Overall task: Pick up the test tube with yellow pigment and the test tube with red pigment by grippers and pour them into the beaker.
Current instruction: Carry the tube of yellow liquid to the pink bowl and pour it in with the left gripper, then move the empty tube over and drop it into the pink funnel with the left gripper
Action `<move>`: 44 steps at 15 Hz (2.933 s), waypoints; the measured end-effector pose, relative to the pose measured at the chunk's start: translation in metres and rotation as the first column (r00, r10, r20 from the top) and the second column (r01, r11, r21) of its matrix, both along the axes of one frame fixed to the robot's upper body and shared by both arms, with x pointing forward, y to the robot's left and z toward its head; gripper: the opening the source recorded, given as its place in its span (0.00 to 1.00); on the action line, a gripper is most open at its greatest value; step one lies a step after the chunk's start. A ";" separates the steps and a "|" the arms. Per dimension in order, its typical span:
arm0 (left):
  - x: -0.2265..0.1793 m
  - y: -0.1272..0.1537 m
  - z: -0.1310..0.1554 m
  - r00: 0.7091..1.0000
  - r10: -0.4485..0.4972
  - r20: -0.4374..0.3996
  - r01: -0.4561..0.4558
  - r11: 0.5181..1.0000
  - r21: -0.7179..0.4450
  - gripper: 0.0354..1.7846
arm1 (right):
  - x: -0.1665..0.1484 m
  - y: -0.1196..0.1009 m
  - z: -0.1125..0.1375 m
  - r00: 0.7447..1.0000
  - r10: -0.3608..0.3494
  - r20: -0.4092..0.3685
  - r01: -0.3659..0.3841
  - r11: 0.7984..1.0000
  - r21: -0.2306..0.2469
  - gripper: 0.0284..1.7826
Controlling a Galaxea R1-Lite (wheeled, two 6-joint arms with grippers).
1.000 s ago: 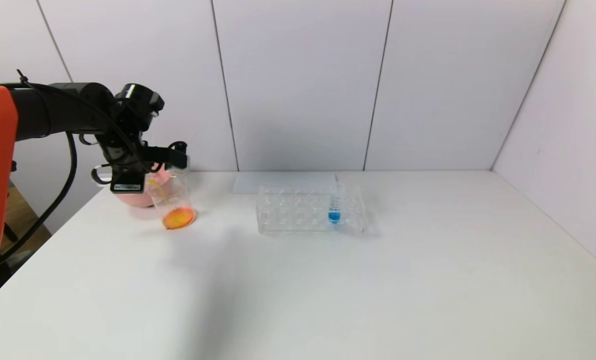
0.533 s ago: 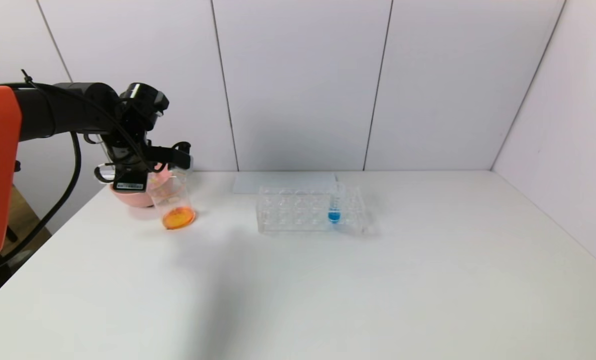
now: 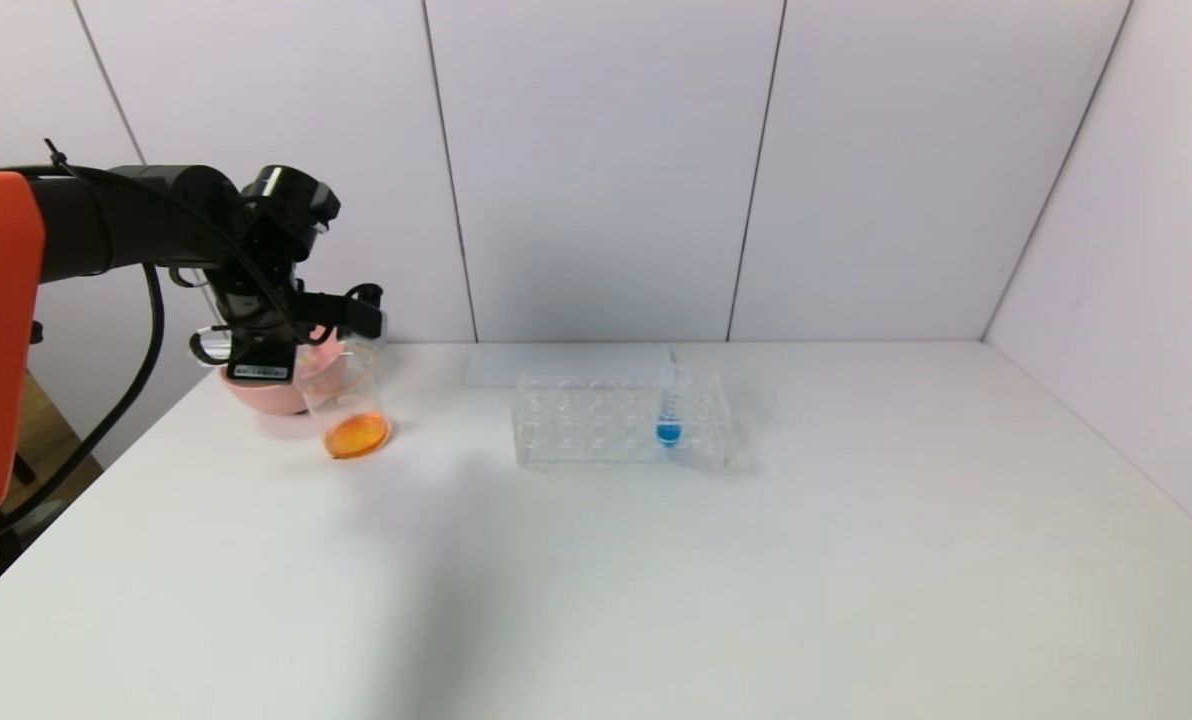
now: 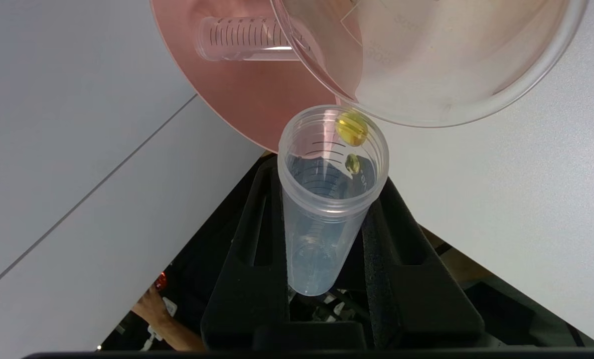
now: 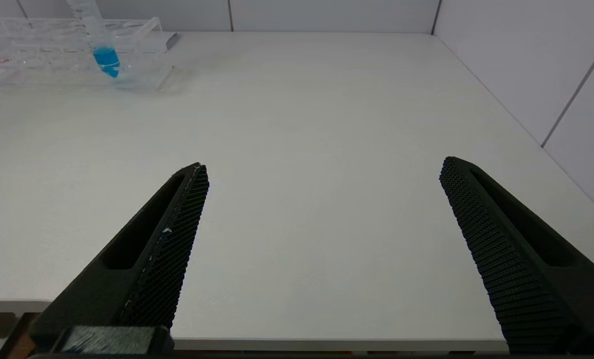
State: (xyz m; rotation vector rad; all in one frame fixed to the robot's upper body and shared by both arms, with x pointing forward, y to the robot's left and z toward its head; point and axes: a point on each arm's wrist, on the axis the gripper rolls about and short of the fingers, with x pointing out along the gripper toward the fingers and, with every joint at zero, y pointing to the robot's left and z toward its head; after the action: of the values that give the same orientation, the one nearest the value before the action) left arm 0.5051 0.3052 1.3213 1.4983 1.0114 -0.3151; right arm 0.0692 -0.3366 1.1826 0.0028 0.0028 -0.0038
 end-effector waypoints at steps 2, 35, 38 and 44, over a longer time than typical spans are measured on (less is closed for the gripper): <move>0.000 -0.001 0.000 1.000 -0.003 0.000 0.003 1.000 0.000 0.23 | 0.000 0.000 0.000 1.000 0.000 0.000 0.000 1.000 0.000 0.95; -0.003 -0.009 0.013 0.997 -0.006 0.082 0.006 1.000 0.003 0.23 | 0.000 0.000 0.000 1.000 0.000 0.000 0.000 1.000 0.000 0.95; -0.007 -0.005 0.023 0.988 0.020 0.153 0.005 0.986 -0.164 0.23 | 0.000 0.000 0.000 1.000 0.000 0.000 0.000 1.000 0.000 0.95; -0.008 0.019 0.040 0.955 0.154 0.255 -0.030 0.901 -0.432 0.23 | 0.000 0.000 0.000 1.000 0.000 0.000 0.000 1.000 0.000 0.95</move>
State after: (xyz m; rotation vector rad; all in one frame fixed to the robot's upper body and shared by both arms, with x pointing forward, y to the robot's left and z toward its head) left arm 0.4968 0.3242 1.3611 1.0570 0.7230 -0.2249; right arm 0.0692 -0.3366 1.1827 0.0023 0.0023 -0.0034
